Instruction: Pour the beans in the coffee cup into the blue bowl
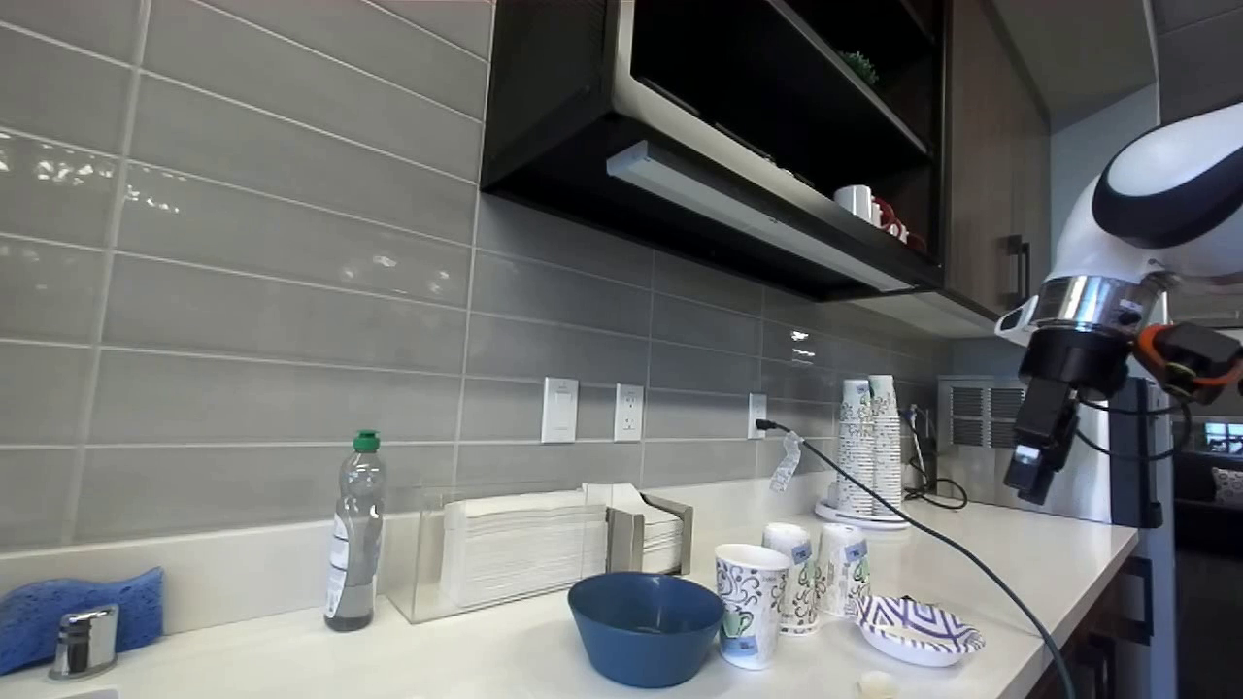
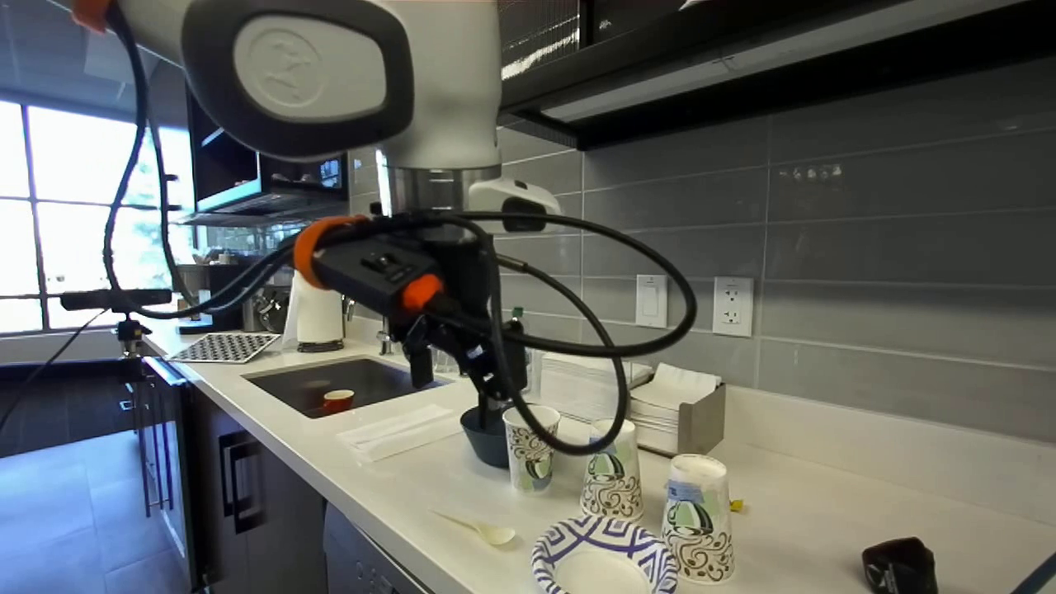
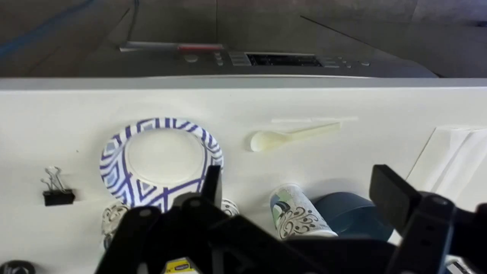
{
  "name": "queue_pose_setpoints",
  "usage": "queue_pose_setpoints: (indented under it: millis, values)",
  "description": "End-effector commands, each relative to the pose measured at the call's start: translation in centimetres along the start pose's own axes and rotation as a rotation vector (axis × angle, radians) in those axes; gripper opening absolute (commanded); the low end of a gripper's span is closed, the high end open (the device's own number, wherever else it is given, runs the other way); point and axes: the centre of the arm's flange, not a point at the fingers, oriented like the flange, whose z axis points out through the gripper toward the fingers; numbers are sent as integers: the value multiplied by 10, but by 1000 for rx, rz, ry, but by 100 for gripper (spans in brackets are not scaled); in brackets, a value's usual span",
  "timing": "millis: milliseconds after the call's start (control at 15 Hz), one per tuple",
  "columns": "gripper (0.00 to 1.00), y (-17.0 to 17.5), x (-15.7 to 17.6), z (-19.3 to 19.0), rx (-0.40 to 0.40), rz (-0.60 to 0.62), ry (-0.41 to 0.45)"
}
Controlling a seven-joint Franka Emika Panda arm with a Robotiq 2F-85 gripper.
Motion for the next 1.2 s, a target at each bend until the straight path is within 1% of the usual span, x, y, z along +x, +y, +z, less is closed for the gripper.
queue_pose_setpoints:
  millis: [0,67,267,667,733,867,1133]
  values:
    - [100,-28,49,35,-36,-103,50]
    - [100,-36,63,41,-61,-120,65]
    - [100,-51,89,62,-121,-161,83]
    - [100,-63,123,87,-173,-214,111]
    - [100,-63,102,80,-165,-211,96]
    - [100,-64,110,85,-174,-219,94]
    - [100,-64,113,86,-176,-219,93]
